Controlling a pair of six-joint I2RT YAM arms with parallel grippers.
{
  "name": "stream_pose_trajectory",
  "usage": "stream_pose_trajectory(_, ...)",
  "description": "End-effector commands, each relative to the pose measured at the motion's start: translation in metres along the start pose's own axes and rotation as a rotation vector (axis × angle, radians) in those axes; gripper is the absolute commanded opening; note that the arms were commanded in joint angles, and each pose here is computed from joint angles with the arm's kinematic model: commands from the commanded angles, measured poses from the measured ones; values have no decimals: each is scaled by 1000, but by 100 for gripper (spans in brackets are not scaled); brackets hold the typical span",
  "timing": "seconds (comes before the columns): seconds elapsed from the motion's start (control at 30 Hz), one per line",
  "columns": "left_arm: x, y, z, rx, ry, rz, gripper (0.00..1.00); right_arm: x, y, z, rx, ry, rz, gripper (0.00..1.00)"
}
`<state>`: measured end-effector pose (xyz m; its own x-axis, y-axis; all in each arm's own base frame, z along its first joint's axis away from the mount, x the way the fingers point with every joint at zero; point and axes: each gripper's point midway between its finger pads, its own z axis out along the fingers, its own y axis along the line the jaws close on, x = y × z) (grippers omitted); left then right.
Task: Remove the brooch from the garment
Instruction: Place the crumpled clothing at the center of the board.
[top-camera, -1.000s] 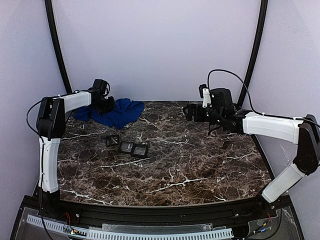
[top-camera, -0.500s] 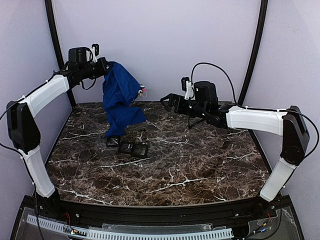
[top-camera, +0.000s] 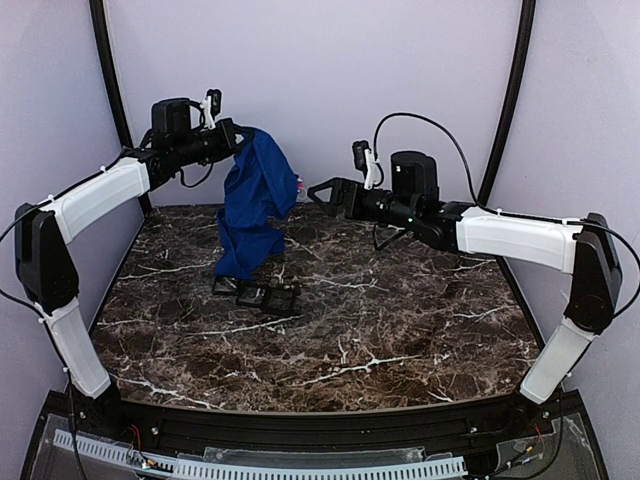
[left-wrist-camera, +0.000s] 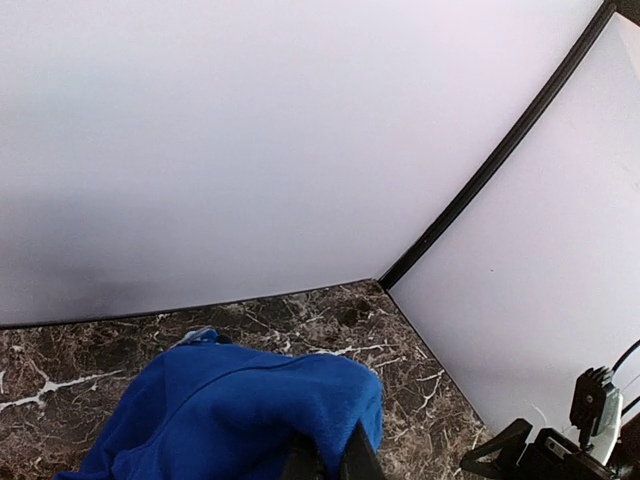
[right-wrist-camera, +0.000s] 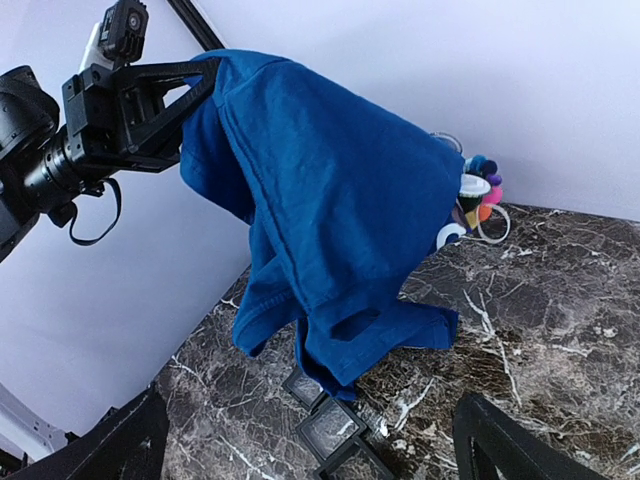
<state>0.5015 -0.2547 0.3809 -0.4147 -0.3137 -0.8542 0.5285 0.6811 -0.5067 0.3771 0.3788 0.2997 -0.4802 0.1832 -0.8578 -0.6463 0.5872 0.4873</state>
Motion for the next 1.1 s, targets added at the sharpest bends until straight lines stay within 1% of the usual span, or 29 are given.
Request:
stream_pose_trajectory(0.0, -45, -47, -27, 111, -129, 61, 1, -4, 24, 7, -58, -21, -29, 99)
stream_pose_trajectory(0.17, -43, -56, -28, 132, -120, 71, 1, 4, 26, 27, -21, -7, -59, 95)
stream_pose_trajectory(0.33, -40, -76, -32, 175, -111, 96, 1, 10, 22, 47, -2, 7, -59, 92)
stream_pose_trajectory(0.57, -38, -103, -44, 227, -101, 126, 1, 5, 0, 71, 110, -19, -58, 87)
stream_pose_trajectory(0.6, -38, -109, -47, 237, -102, 131, 1, 3, 2, 74, 103, -22, -67, 84)
stream_pose_trajectory(0.63, -37, -113, -49, 244, -97, 136, 1, 0, 4, 77, 94, -26, -73, 79)
stream_pose_trajectory(0.67, -36, -115, -50, 247, -94, 140, 1, -3, 6, 78, 90, -32, -79, 69)
stream_pose_trajectory(0.73, -36, -121, -53, 248, -102, 156, 1, -14, 9, 77, 98, -57, -91, 46)
stream_pose_trajectory(0.77, -32, -121, -55, 236, -84, 158, 1, -22, 8, 72, 117, -80, -94, 32)
stream_pose_trajectory(0.83, -26, -119, -55, 194, -72, 188, 1, -40, 4, 54, 181, -142, -106, 7)
stream_pose_trajectory(0.87, -24, -115, -54, 159, -76, 218, 1, -51, 4, 43, 209, -174, -116, 0)
stream_pose_trajectory(0.93, -12, -111, -50, 114, -51, 255, 1, -70, 1, 18, 278, -230, -142, 0)
stream_pose_trajectory(1.07, 17, -111, -35, 71, -5, 324, 1, -113, -4, -45, 448, -354, -209, 0)
